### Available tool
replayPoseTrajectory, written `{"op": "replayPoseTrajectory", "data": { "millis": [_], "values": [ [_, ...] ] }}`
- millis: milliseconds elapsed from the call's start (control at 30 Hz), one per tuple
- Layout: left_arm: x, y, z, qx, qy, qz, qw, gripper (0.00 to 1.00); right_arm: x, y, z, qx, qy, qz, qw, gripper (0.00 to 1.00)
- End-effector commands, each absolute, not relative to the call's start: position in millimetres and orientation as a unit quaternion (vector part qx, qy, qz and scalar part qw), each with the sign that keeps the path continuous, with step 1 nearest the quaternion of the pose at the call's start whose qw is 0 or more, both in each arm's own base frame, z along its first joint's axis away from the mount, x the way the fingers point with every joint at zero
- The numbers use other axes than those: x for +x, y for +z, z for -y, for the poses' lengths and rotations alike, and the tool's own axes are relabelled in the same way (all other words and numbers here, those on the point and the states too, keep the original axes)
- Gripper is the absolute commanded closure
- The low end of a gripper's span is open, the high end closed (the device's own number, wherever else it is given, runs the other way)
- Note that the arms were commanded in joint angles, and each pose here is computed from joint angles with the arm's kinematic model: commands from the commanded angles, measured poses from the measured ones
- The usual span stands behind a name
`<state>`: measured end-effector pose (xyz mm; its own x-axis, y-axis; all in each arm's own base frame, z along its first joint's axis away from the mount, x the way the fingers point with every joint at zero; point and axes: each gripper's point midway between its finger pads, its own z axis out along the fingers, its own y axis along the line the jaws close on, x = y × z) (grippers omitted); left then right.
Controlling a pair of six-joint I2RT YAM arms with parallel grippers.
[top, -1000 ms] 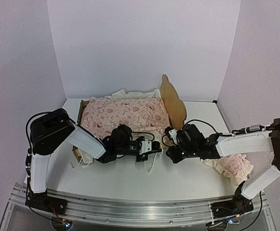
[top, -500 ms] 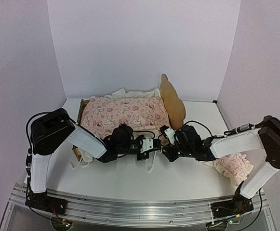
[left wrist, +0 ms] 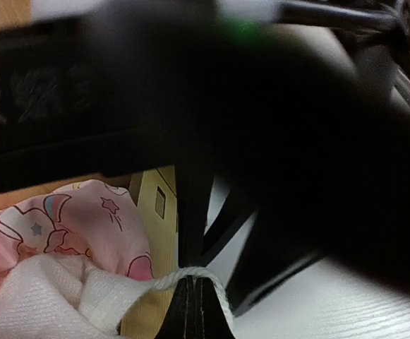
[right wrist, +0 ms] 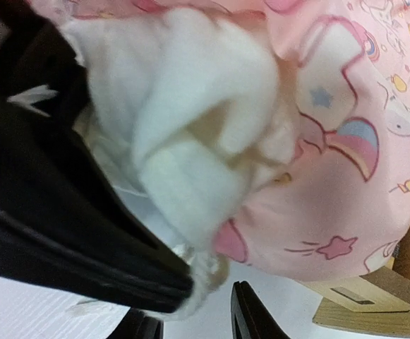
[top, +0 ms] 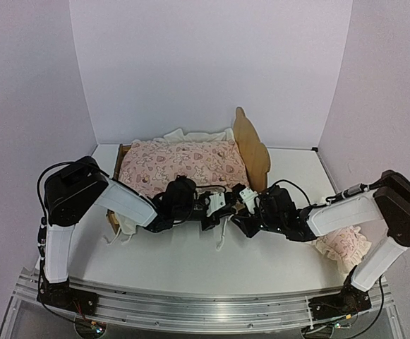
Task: Set up the pet bed
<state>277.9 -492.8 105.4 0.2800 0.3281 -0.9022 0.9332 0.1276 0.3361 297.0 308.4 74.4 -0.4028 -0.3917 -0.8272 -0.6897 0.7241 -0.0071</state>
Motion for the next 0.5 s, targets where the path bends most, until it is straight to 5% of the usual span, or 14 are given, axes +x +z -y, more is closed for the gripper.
{"op": "replayPoseTrajectory", "data": {
  "millis": [0,467],
  "values": [
    [289.7,68.5,469.4,0.537,-0.340,-0.654,0.411,1.00,299.0,100.6,-329.3,-0.351,0.205,-0.770,0.493,0.66],
    [264.8,47.7,462.7,0.500,-0.408,-0.697,0.314,1.00,324.1,97.2,-324.9,-0.314,0.178,-0.780,0.512,0.71]
  ]
}}
